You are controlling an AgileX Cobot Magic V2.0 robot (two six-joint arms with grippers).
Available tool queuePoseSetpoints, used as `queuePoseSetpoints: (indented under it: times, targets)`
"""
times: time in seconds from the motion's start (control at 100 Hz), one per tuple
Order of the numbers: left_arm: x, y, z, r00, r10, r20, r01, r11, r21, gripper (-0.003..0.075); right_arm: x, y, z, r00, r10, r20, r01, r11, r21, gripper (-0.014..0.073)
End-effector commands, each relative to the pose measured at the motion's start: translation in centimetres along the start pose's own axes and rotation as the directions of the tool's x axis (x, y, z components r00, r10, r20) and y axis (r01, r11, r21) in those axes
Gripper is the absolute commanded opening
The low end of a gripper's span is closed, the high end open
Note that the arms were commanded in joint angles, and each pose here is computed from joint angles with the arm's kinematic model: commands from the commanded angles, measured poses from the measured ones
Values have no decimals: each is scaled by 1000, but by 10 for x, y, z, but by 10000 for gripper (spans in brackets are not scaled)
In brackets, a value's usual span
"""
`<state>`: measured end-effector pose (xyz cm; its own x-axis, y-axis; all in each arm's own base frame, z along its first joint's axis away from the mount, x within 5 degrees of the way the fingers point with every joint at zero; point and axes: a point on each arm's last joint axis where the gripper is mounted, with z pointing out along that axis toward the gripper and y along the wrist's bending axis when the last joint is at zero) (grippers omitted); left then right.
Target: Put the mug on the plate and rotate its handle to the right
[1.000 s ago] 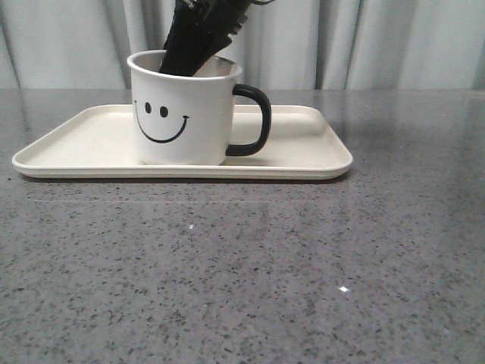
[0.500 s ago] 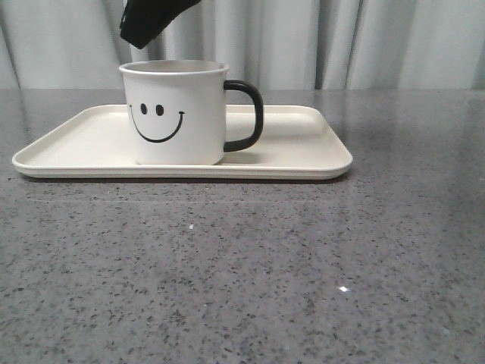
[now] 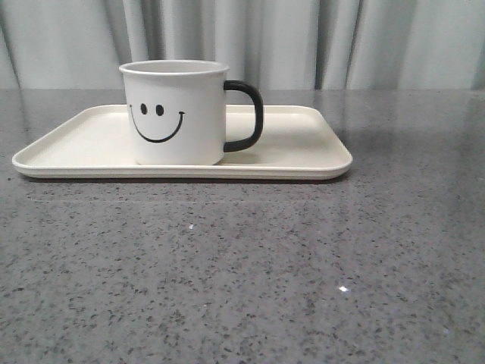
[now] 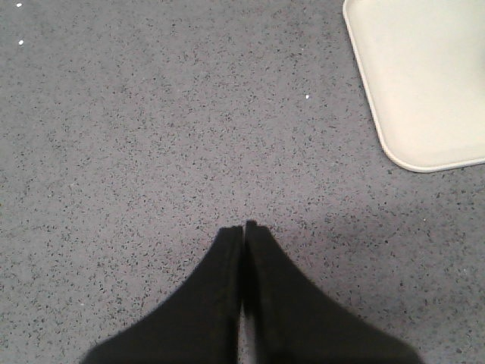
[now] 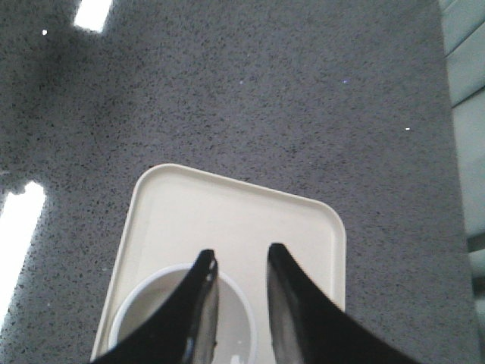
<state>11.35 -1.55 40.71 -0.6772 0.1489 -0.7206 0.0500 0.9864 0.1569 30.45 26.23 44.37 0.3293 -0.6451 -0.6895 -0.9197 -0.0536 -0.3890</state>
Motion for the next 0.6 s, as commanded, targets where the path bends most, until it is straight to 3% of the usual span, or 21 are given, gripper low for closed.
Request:
queuePoseSetpoints:
  times: [0.0,0.28,0.59]
  targets:
    - [-10,1,-6,995,-7,95,6,1000,11,-20,-28,3,-58,996,-7,87,-8,986,167,188]
    - [-13,0,-7,991,-10,132,7,1000,23,-20,-15,-4,-147,969,196,152,-242,880,408,186]
    - [-17,-1,-7,986,-11,168,5,999,35,-20,-8,12,-229,943,238,232,-331,741,585,182]
